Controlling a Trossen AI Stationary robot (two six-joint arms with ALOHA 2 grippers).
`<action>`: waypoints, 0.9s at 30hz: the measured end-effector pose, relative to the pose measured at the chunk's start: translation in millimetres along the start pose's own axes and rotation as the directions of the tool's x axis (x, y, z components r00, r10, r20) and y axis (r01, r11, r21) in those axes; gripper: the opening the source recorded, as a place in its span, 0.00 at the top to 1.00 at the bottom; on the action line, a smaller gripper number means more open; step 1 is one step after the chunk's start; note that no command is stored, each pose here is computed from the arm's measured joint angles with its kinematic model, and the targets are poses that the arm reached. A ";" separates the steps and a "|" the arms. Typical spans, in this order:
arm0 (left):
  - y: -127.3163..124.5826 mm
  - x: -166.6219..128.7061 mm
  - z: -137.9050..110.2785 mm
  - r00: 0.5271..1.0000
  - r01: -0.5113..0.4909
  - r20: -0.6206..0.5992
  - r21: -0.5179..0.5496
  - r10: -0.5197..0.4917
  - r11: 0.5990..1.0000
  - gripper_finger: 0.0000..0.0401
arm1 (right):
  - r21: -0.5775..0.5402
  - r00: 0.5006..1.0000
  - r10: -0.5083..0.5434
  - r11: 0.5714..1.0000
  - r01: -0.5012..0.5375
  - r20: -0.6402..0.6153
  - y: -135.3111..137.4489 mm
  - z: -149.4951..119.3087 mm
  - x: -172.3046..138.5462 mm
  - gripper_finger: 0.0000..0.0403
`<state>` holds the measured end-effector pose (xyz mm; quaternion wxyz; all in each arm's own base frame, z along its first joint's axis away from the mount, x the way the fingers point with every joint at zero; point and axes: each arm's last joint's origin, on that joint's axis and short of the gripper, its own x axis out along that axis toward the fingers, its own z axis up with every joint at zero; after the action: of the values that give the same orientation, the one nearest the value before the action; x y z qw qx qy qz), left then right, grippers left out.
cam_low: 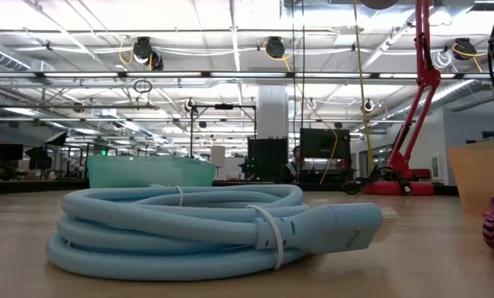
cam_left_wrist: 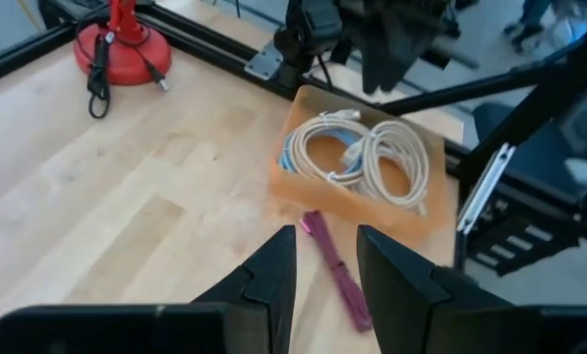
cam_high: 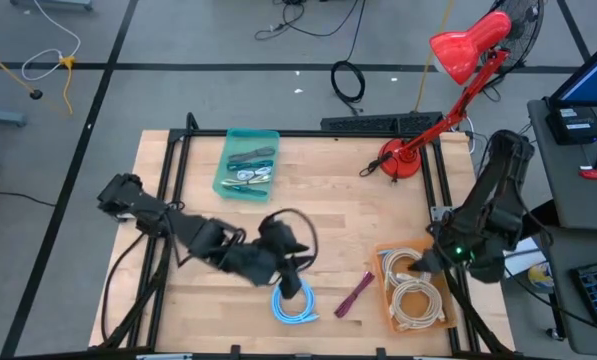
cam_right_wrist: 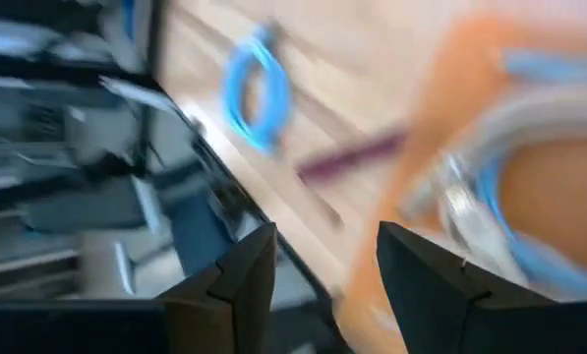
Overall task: Pick & Place USB Port
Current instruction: Put the red USB cable into the blue bin
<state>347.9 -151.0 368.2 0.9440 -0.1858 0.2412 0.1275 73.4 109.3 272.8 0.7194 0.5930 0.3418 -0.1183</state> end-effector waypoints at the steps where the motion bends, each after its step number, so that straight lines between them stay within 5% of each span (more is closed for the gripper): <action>1: 4.7 3.6 3.6 1.000 0.006 -0.013 0.013 -0.006 1.000 0.72 | -0.019 0.999 0.024 1.000 -0.024 0.036 1.5 3.5 -0.5 0.59; 14: 81.5 34.3 50.0 0.989 0.049 -0.143 0.072 -0.039 0.996 0.72 | -0.137 0.909 0.070 0.990 -0.014 0.411 11.7 54.3 -0.9 0.59; 21: 117.1 12.6 83.3 0.999 0.023 -0.040 0.053 -0.021 0.998 0.72 | -0.250 0.875 0.102 0.968 0.022 0.472 20.7 90.6 -7.5 0.59; 27: 133.1 -8.5 99.4 0.999 0.005 0.032 0.046 -0.007 0.999 0.72 | -0.390 0.866 0.238 0.919 -0.055 0.440 41.3 142.2 2.2 0.59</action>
<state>337.2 8.4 414.9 0.9522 -0.1625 0.2283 0.1220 148.7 -11.9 312.3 0.8856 0.4258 0.1220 -0.1398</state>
